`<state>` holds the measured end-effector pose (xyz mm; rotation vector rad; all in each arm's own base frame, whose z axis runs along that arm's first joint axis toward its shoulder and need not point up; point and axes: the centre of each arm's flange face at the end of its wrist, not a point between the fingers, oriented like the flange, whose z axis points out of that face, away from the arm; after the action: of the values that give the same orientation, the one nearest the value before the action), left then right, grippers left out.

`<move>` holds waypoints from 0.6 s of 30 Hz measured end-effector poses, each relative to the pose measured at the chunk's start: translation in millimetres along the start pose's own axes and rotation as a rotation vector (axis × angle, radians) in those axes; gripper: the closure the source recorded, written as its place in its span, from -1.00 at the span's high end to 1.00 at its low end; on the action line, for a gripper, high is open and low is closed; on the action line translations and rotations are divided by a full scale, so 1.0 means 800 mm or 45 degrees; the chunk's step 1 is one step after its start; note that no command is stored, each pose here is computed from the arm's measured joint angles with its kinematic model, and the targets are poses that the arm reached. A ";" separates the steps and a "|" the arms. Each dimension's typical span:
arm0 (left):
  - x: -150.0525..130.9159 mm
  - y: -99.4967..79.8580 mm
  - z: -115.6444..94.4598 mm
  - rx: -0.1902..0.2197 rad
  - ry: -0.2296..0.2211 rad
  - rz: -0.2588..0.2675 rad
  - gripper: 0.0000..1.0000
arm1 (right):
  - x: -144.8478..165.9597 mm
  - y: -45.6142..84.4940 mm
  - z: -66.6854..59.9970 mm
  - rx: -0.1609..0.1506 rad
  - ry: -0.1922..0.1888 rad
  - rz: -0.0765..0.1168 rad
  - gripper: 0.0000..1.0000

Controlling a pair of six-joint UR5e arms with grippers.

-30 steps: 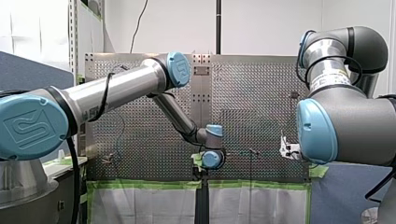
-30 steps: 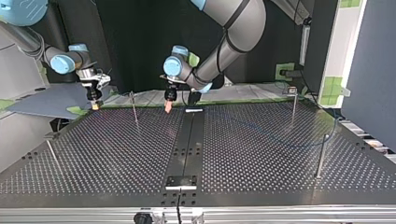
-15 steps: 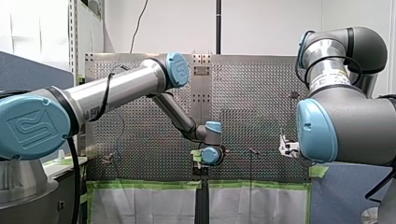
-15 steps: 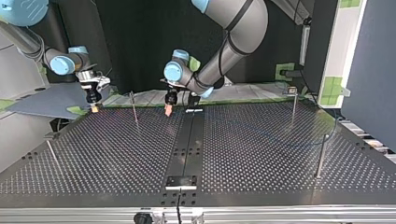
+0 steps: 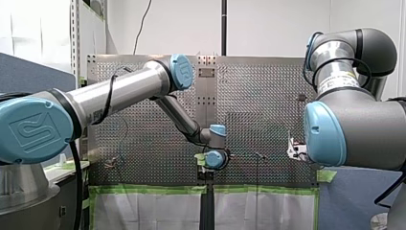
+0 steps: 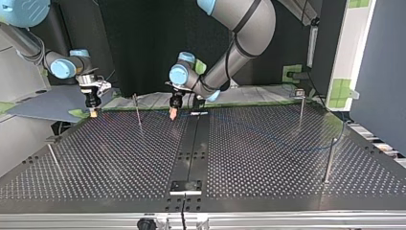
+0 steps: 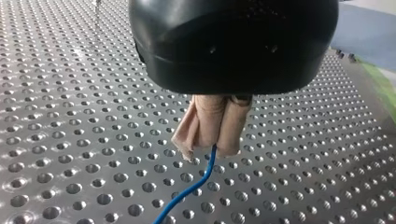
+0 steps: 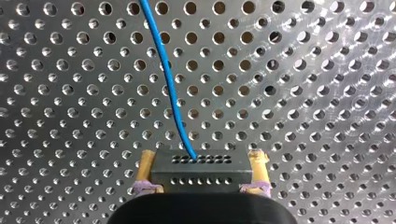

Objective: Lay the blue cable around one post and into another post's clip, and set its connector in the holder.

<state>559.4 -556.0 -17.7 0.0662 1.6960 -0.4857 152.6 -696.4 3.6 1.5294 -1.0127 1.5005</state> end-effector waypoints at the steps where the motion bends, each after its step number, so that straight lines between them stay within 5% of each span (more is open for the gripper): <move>1: 0.000 0.000 0.000 0.005 0.003 -0.002 -0.73 | 0.000 -0.001 0.000 0.001 -0.002 -0.001 -1.00; 2: 0.000 0.000 0.000 0.010 0.007 -0.003 -0.73 | -0.001 -0.001 0.000 0.001 -0.005 -0.002 -1.00; 3: 0.001 0.000 0.000 0.014 0.014 -0.004 -0.43 | -0.001 -0.002 0.000 0.002 -0.007 -0.003 -1.00; 4: 0.002 -0.001 -0.001 0.016 0.020 -0.002 0.07 | -0.002 -0.003 0.000 0.003 -0.009 -0.003 -1.00; 5: 0.002 -0.001 -0.002 0.017 0.028 0.000 0.07 | -0.002 -0.003 -0.001 0.004 -0.011 -0.003 -1.00; 7: 0.004 -0.002 -0.005 0.019 0.047 0.009 0.76 | -0.003 -0.003 -0.001 0.004 -0.015 -0.002 -1.00; 8: 0.005 -0.003 -0.006 0.019 0.055 0.013 0.76 | -0.003 -0.003 -0.001 0.005 -0.017 -0.002 -1.00; 9: 0.007 -0.004 -0.008 0.019 0.067 0.020 1.00 | -0.004 -0.004 -0.001 0.005 -0.018 -0.001 -1.00; 18: 0.022 -0.018 -0.026 0.078 0.171 0.096 1.00 | -0.007 -0.006 -0.003 0.011 -0.032 0.005 -1.00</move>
<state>532.0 -565.8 -28.4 0.2105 1.8029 -0.4861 156.2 -692.4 -2.0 1.5566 -1.0259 1.4934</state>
